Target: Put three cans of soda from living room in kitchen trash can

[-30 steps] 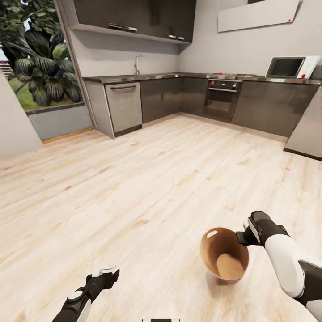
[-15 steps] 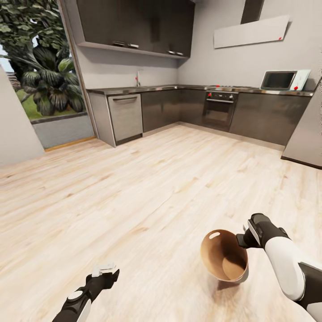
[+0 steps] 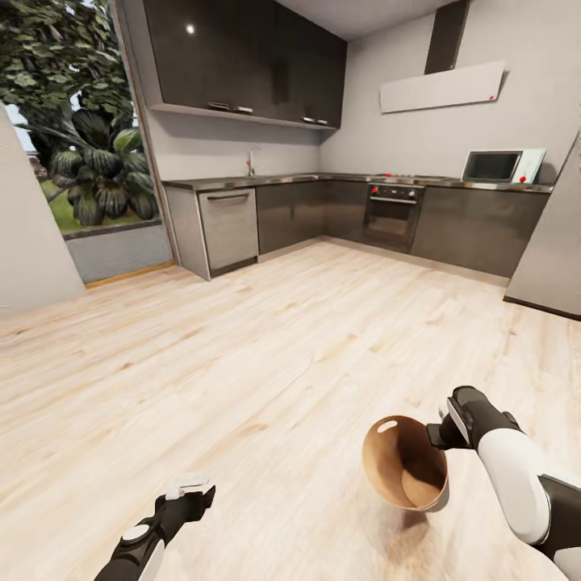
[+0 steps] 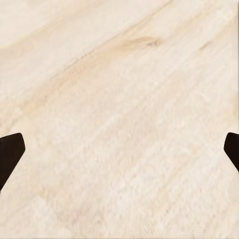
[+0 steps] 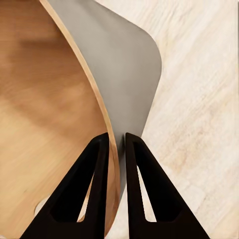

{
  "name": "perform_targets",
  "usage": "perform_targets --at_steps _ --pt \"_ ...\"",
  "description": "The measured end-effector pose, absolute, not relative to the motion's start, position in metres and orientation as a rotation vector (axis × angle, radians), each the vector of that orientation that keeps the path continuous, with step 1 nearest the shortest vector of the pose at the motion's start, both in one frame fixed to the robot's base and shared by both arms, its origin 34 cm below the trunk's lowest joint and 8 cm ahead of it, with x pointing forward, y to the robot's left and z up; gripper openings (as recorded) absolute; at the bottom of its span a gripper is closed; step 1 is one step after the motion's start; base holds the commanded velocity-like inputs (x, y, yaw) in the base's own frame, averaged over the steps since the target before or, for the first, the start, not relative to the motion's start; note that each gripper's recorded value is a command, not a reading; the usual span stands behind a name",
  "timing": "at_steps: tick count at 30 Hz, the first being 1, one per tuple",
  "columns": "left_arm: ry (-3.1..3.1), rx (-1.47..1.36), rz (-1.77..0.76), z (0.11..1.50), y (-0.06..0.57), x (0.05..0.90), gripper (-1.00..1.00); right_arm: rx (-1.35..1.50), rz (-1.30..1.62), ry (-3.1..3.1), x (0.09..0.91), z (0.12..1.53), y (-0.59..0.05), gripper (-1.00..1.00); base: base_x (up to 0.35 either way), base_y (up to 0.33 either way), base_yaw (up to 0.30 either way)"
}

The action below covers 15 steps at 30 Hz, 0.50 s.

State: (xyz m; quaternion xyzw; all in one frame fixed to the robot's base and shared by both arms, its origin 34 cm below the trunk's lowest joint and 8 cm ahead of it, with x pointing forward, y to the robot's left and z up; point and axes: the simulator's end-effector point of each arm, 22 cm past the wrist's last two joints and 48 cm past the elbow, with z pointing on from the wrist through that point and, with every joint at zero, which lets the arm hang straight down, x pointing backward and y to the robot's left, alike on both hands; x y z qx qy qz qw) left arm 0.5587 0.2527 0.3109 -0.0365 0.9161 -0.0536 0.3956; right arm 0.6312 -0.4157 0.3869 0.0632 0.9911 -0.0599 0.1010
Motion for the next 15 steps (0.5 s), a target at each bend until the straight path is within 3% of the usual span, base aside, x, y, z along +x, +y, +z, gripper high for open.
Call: perform_targets --at_steps 7,15 --pt "2.293 -0.089 -0.136 0.326 0.253 0.564 1.0 0.183 -0.161 2.902 0.634 0.403 -0.414 -1.0 0.0 0.0 0.0" --pt "2.261 -0.086 -0.136 0.342 0.253 0.57 1.0 0.169 0.053 2.886 0.635 0.417 -0.382 -1.0 0.0 0.0 0.0"
